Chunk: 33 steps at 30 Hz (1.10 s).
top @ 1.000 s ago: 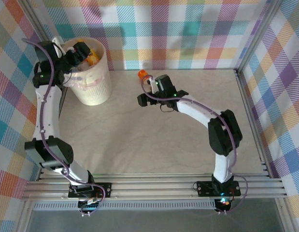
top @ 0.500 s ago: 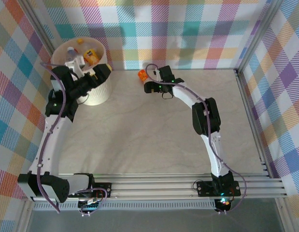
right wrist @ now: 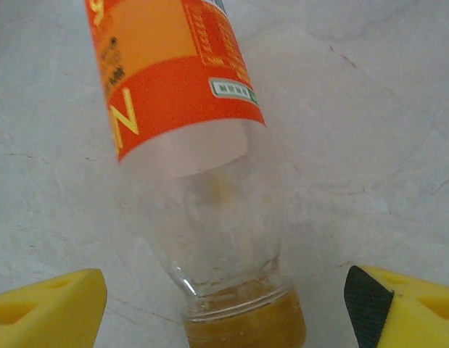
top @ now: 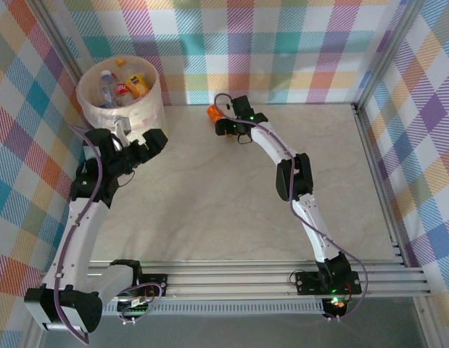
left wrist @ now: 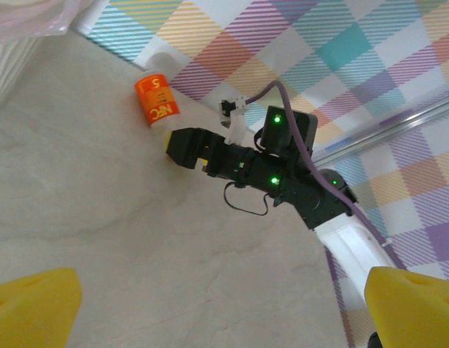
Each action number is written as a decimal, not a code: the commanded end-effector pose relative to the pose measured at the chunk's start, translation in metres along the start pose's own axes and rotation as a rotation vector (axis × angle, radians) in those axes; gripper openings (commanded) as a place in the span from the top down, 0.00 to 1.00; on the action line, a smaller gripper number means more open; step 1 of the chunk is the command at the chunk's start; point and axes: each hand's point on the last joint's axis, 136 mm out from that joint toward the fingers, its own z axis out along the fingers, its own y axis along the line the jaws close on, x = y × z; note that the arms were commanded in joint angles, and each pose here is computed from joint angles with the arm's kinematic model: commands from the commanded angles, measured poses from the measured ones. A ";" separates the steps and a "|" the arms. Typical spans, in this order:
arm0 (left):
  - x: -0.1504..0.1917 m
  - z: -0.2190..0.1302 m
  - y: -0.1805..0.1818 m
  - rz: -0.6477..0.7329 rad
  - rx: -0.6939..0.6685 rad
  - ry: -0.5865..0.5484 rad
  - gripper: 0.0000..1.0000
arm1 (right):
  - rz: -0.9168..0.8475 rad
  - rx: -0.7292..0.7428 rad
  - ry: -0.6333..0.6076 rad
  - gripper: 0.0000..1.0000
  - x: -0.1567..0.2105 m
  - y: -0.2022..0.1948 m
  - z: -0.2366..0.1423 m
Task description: Put the plastic bottles in the bin
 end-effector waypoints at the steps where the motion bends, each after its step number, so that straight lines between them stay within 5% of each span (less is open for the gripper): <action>1: 0.006 -0.007 0.005 0.038 -0.031 -0.010 0.00 | 0.023 -0.018 0.024 0.18 0.004 0.005 0.002; 16: 0.016 0.002 0.027 0.044 -0.094 0.015 0.00 | 0.012 0.013 0.007 0.62 0.001 0.005 0.002; 25: 0.024 0.002 0.033 0.037 -0.111 0.035 0.00 | -0.009 -0.054 0.033 0.71 0.007 0.025 -0.007; 33: 0.041 0.015 0.038 -0.091 -0.046 0.067 0.00 | -0.012 -0.162 -0.002 0.76 0.013 0.051 -0.060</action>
